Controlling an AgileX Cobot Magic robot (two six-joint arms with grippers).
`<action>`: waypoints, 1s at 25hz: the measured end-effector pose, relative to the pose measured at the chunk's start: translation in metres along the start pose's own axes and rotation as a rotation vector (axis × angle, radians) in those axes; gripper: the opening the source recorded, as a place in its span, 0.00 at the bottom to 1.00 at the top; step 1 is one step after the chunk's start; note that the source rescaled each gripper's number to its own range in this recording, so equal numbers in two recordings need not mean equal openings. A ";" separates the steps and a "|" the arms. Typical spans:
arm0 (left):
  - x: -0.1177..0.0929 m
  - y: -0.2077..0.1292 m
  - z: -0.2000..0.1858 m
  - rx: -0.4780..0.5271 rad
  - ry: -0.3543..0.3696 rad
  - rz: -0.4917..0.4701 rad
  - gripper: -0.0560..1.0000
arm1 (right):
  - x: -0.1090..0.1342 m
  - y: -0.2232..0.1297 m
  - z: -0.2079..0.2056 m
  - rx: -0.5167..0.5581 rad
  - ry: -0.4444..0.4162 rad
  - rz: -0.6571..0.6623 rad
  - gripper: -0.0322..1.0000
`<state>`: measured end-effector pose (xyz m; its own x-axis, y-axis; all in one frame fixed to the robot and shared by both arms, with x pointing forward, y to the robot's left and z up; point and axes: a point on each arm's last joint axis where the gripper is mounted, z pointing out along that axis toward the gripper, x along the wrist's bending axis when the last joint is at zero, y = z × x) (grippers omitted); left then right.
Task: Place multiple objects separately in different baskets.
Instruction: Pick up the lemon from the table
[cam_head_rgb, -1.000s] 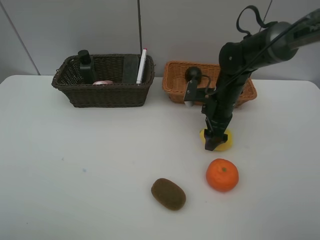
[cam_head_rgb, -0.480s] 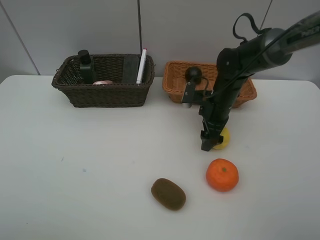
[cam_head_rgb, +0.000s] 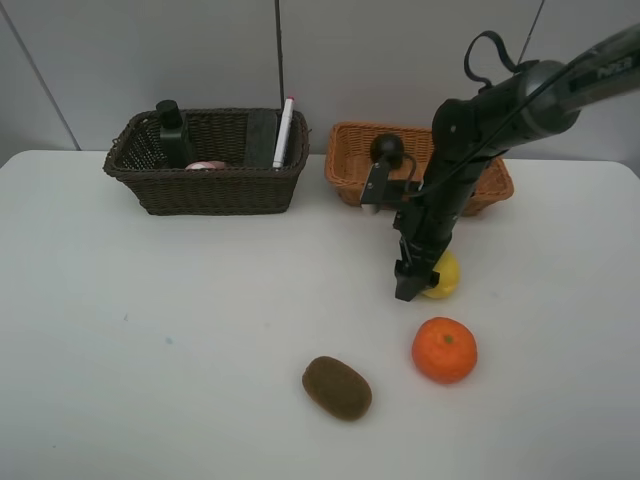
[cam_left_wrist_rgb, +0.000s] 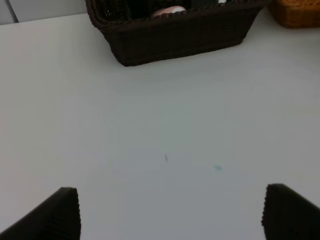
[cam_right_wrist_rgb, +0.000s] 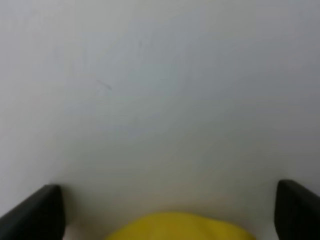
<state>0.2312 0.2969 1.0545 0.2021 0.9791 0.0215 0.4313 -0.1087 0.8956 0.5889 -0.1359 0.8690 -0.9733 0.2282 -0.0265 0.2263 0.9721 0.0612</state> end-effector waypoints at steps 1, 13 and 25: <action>0.000 0.000 0.000 0.000 0.000 0.000 0.94 | 0.000 0.001 0.000 -0.011 0.005 0.012 1.00; 0.000 0.000 0.000 0.000 0.000 0.000 0.94 | 0.002 0.003 -0.001 -0.028 0.025 0.039 1.00; 0.000 0.000 0.000 0.000 0.000 0.000 0.94 | 0.002 0.003 -0.001 -0.022 0.026 0.034 1.00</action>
<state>0.2312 0.2969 1.0545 0.2021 0.9791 0.0215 0.4313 -0.1087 0.8956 0.5878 -0.1331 0.8700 -0.9657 0.2595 0.0017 0.2587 0.9623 0.0837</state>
